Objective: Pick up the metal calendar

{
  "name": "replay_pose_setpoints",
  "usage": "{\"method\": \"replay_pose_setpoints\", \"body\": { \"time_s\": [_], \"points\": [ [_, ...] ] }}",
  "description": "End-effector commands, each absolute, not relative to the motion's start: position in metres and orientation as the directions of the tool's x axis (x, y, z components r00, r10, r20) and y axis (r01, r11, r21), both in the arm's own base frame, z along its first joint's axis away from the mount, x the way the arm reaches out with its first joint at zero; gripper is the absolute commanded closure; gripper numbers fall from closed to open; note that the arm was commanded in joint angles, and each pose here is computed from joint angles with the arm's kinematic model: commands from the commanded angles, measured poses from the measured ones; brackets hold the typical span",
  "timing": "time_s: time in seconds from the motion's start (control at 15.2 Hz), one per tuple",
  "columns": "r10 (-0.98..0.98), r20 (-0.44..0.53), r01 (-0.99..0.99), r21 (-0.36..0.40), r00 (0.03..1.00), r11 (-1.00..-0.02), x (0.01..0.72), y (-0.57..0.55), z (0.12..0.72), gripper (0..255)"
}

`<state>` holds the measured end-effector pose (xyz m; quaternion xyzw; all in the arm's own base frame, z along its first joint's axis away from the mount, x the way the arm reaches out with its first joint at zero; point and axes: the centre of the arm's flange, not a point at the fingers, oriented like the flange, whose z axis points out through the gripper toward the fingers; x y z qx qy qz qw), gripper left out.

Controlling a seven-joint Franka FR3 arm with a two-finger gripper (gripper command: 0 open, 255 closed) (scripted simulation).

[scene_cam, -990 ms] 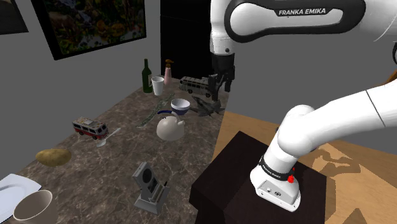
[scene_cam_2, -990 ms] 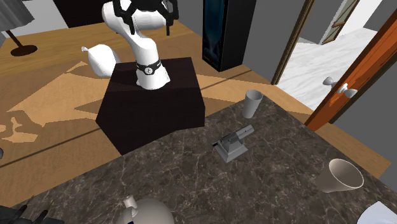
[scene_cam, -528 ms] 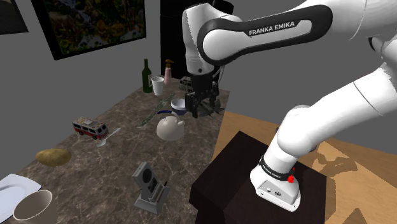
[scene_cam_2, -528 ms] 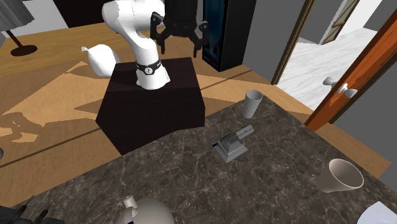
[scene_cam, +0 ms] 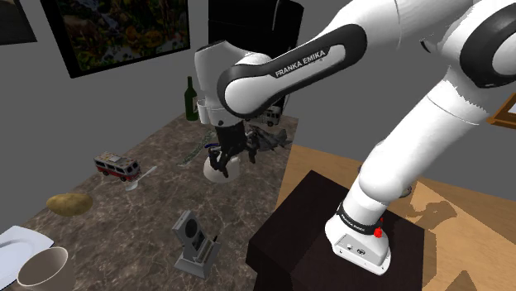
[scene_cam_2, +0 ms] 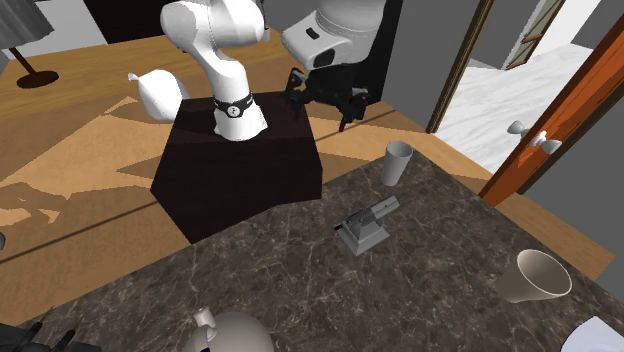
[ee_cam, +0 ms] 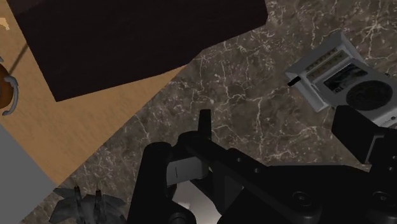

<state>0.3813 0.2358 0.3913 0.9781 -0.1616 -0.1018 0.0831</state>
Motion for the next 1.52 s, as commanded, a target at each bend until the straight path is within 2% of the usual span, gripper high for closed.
{"method": "replay_pose_setpoints", "body": {
  "time_s": [0.0, 1.06, 1.45],
  "points": [
    [-0.376, -0.174, -0.339, 0.209, 0.910, -0.917, 0.395, 0.251, 0.372, 0],
    [-0.663, -0.165, -0.594, 0.327, 0.730, -0.736, 0.507, 0.352, 0.209, 0],
    [-0.665, -0.165, -0.595, 0.327, 0.729, -0.734, 0.508, 0.352, 0.181, 0]
  ]
}}
